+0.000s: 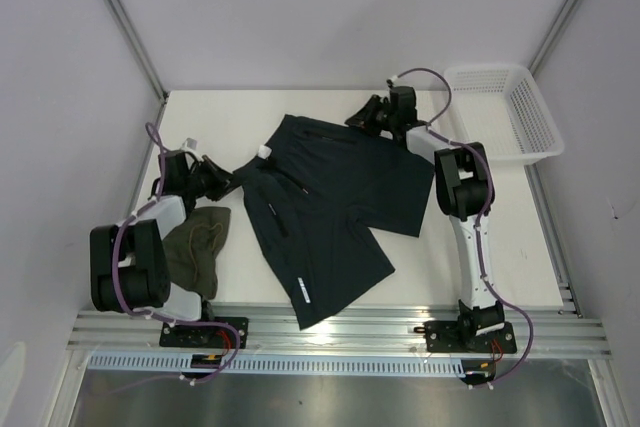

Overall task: Fold and stack the shorts
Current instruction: Flatten the shorts out

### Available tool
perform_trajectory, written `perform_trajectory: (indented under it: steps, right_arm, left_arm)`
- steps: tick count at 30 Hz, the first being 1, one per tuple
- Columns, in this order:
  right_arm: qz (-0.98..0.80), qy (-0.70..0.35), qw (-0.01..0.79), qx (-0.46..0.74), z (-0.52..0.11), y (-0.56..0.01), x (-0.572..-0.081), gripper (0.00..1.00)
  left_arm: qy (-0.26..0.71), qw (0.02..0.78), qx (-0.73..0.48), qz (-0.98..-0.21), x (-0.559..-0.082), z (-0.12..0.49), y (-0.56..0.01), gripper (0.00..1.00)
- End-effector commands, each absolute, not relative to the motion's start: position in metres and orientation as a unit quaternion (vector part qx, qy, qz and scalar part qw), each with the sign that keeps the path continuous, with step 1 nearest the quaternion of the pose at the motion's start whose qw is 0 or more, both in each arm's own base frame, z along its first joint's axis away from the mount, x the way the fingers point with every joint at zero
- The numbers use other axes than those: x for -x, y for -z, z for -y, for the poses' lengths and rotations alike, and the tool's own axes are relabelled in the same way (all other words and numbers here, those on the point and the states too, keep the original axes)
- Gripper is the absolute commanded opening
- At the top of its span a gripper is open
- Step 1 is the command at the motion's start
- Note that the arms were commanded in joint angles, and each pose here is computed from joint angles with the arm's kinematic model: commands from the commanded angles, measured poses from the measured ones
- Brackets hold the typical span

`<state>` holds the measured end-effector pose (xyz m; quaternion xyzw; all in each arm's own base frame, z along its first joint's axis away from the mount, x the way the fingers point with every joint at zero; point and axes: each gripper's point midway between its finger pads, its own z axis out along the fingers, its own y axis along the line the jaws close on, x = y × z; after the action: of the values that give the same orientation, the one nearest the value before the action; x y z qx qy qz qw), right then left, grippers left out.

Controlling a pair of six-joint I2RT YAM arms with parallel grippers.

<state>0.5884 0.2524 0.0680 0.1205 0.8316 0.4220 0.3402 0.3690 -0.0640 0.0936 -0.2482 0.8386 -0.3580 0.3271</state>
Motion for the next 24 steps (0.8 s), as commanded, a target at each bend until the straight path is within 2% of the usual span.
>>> perform_trajectory:
  steps: [1,4,5,8,16,24]
  right_arm:
    - [-0.800,-0.481,0.355,-0.046,-0.312,-0.113,-0.584,0.26]
    - [-0.799,-0.496,0.336,-0.058,-0.332,-0.095,-0.581,0.19]
    - [-0.798,-0.500,0.332,-0.060,-0.336,-0.091,-0.581,0.10]
    - [-0.803,-0.496,0.321,-0.075,-0.342,-0.072,-0.582,0.01]
    - [-0.830,-0.452,0.304,-0.119,-0.324,-0.030,-0.594,0.00]
    - [-0.831,-0.428,0.315,-0.164,-0.295,-0.022,-0.620,0.00]
  left_arm:
    - [0.354,0.354,0.272,-0.822,-0.363,0.049,-0.095,0.00]
    - [0.354,0.352,0.279,-0.821,-0.360,0.042,-0.090,0.00]
    - [0.355,0.353,0.278,-0.820,-0.361,0.042,-0.090,0.00]
    - [0.355,0.350,0.279,-0.820,-0.357,0.043,-0.086,0.00]
    - [0.334,0.362,0.292,-0.820,-0.351,0.030,-0.083,0.00]
    - [0.267,0.391,0.300,-0.828,-0.348,0.008,-0.092,0.00]
